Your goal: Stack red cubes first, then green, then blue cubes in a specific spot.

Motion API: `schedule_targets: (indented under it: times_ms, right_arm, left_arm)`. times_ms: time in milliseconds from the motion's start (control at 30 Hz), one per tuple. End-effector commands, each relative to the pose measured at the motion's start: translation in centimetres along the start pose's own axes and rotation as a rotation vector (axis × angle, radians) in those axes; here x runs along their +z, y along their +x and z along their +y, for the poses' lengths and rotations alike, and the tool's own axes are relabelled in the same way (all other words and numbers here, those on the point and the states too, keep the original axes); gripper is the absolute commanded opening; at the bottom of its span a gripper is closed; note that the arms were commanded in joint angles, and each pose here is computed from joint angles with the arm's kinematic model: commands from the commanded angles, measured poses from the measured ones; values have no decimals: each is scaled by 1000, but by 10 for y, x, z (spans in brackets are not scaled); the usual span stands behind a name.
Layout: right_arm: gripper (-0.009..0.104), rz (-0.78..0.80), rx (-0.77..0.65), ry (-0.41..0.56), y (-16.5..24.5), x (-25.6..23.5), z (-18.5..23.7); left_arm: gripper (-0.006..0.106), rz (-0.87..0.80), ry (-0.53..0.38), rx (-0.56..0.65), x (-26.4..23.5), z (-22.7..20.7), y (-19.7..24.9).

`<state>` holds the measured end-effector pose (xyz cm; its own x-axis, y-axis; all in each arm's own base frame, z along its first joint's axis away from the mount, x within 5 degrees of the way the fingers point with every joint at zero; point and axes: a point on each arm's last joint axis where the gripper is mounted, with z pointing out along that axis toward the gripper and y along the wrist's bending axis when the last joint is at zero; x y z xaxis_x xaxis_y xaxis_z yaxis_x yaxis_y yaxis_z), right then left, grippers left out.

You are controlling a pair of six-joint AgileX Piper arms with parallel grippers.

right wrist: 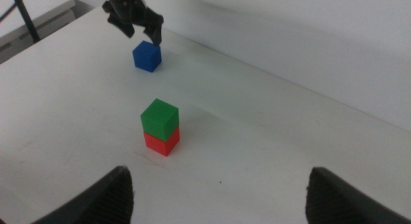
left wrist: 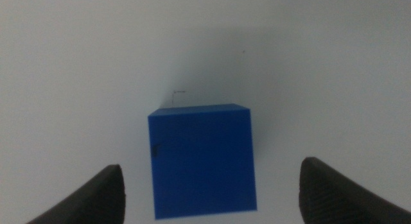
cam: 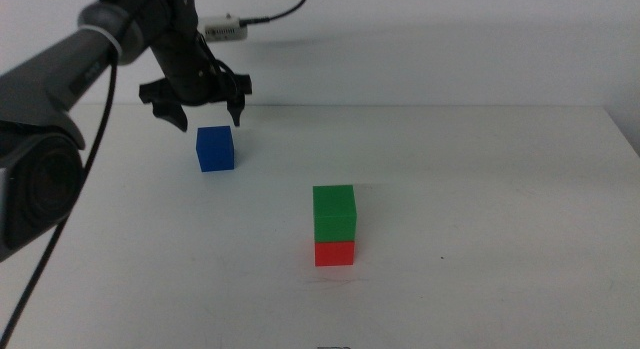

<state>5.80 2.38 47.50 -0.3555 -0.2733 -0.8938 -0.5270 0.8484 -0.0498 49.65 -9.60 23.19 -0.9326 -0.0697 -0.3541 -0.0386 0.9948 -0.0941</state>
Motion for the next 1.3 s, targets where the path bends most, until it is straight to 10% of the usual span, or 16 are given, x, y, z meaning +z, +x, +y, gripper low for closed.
schedule_targets:
  times_ms: [0,367,900,1267]
  right_arm:
    - [94,-80,-16,24,-10,-2,-2]
    - [94,-80,-16,24,-10,-2,-2]
    - [94,-80,-16,24,-10,-2,-2]
    - [94,-79,-16,24,-10,-2,-2]
  left_arm:
    - [91,-113,40,-23,-33,-4,-12]
    - [85,-126,48,-50,-7,-4,-15]
    - [-2,-41,51,-108,-12,-4,-7]
    - [-1,-94,-49,-7,-124,-46,29]
